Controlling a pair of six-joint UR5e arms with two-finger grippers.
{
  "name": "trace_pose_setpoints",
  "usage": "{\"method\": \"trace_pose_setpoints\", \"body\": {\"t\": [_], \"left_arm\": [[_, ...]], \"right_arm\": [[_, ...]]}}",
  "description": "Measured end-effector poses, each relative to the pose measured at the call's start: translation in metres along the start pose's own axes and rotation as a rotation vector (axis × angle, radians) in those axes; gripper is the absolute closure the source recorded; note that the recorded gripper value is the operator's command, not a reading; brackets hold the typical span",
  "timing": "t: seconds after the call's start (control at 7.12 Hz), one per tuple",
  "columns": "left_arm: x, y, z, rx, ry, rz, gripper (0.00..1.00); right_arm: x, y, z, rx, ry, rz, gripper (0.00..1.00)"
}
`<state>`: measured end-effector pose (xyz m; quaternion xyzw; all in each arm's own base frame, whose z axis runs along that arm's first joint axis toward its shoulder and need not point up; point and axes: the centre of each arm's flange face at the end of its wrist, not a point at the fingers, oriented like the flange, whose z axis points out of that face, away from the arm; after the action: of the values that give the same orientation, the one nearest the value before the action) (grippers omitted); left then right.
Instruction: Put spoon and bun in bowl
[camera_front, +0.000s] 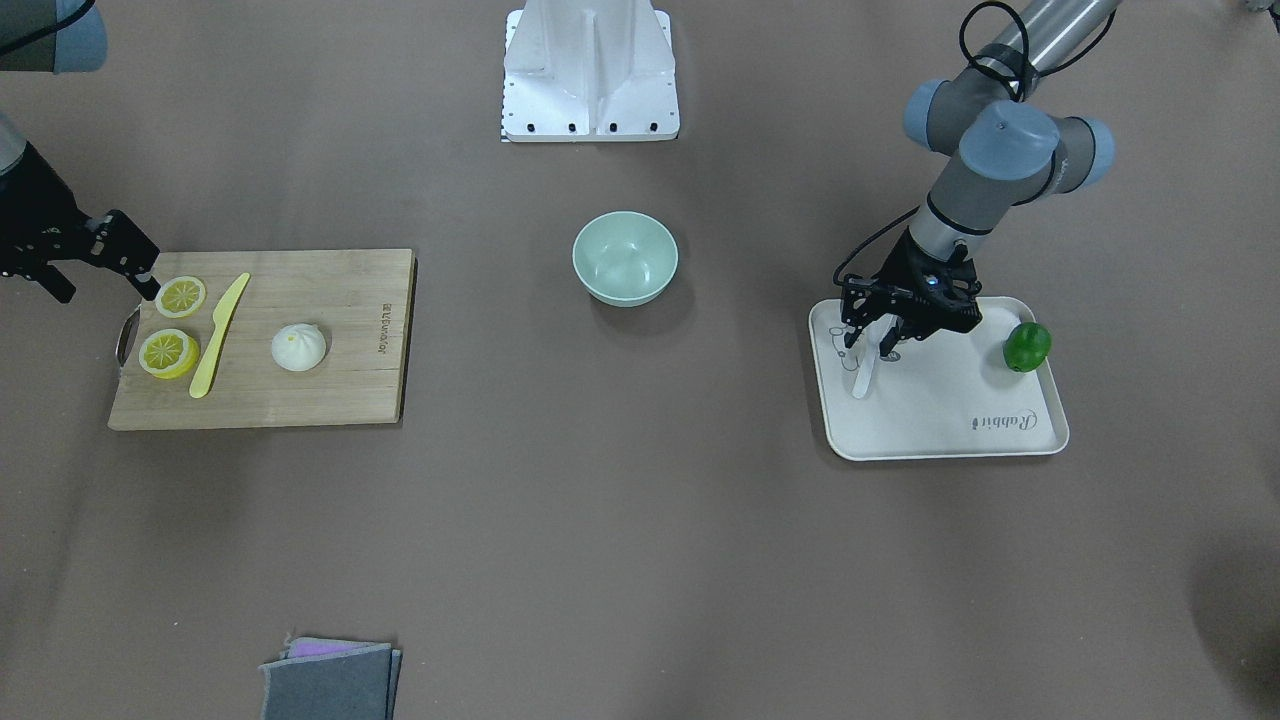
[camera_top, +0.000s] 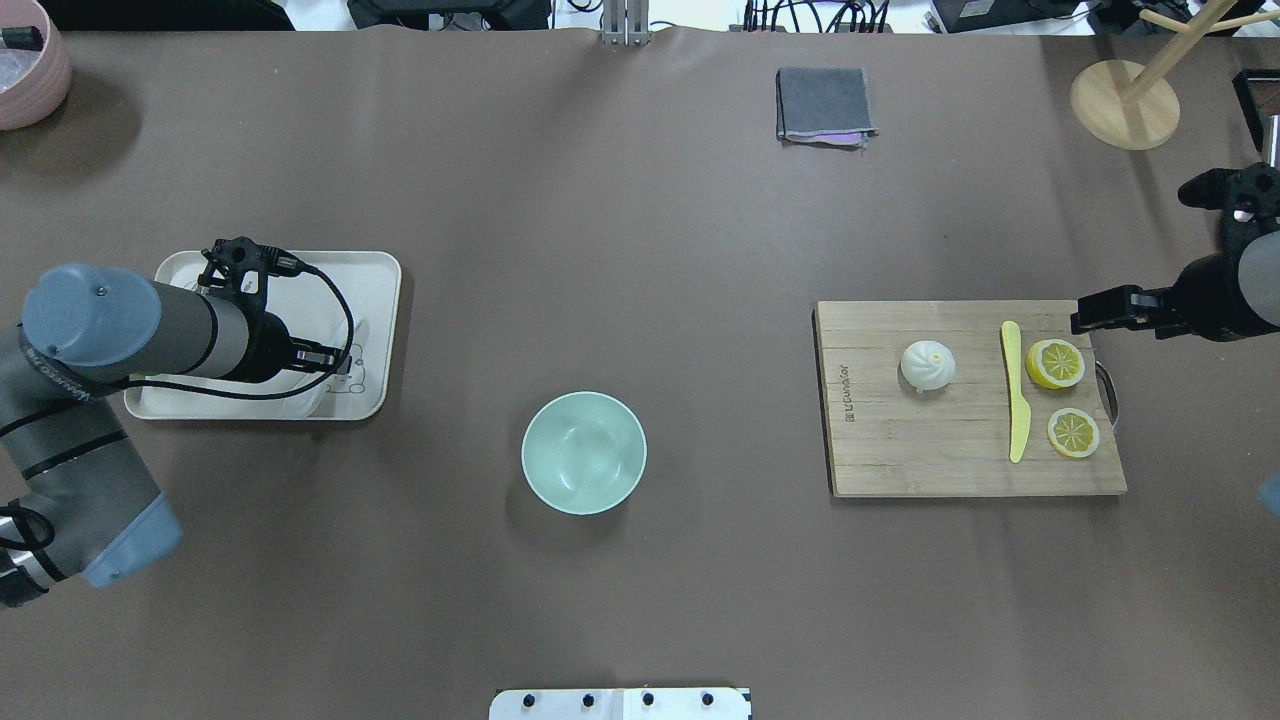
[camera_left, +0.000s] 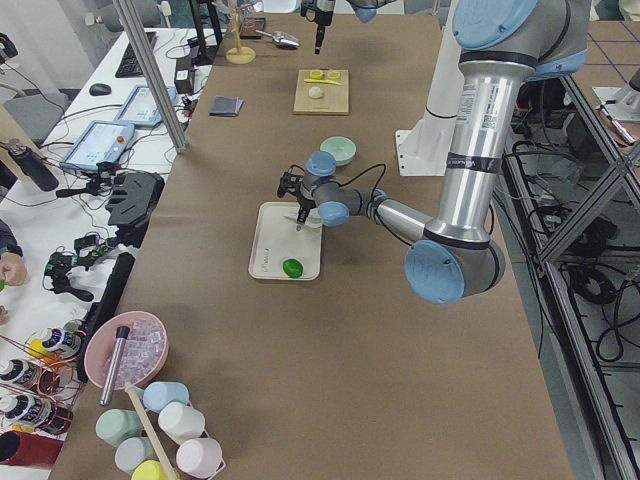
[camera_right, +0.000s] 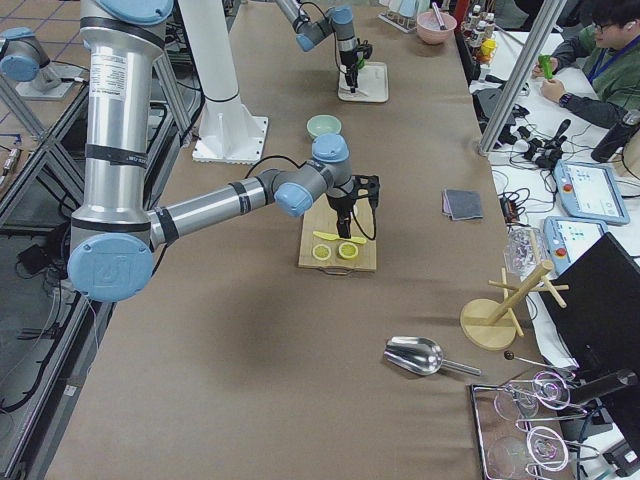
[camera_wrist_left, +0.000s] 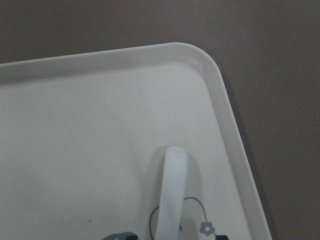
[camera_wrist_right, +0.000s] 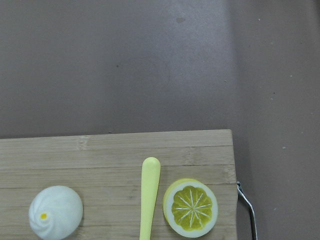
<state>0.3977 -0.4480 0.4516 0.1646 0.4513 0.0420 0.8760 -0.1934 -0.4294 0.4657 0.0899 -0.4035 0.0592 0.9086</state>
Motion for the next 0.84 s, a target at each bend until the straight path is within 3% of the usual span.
{"method": "trace_pose_setpoints", "body": {"t": [0.28,0.42,0.84], "left_arm": [[-0.0003,0.0002,0.0005,-0.001,-0.001,0.000,0.93],[-0.0001,-0.0001,0.0005,0.000,-0.001,0.000,1.00],[0.0064,-0.0049,-0.0057,0.011,0.013,0.002,1.00]], "right_arm": [[-0.0006,-0.0006,0.0002,0.000,0.000,0.000,0.00],[-0.0008,-0.0008,0.0002,0.001,-0.001,0.000,0.00],[-0.0011,-0.0009,0.0002,0.000,-0.002,-0.001,0.00]]}}
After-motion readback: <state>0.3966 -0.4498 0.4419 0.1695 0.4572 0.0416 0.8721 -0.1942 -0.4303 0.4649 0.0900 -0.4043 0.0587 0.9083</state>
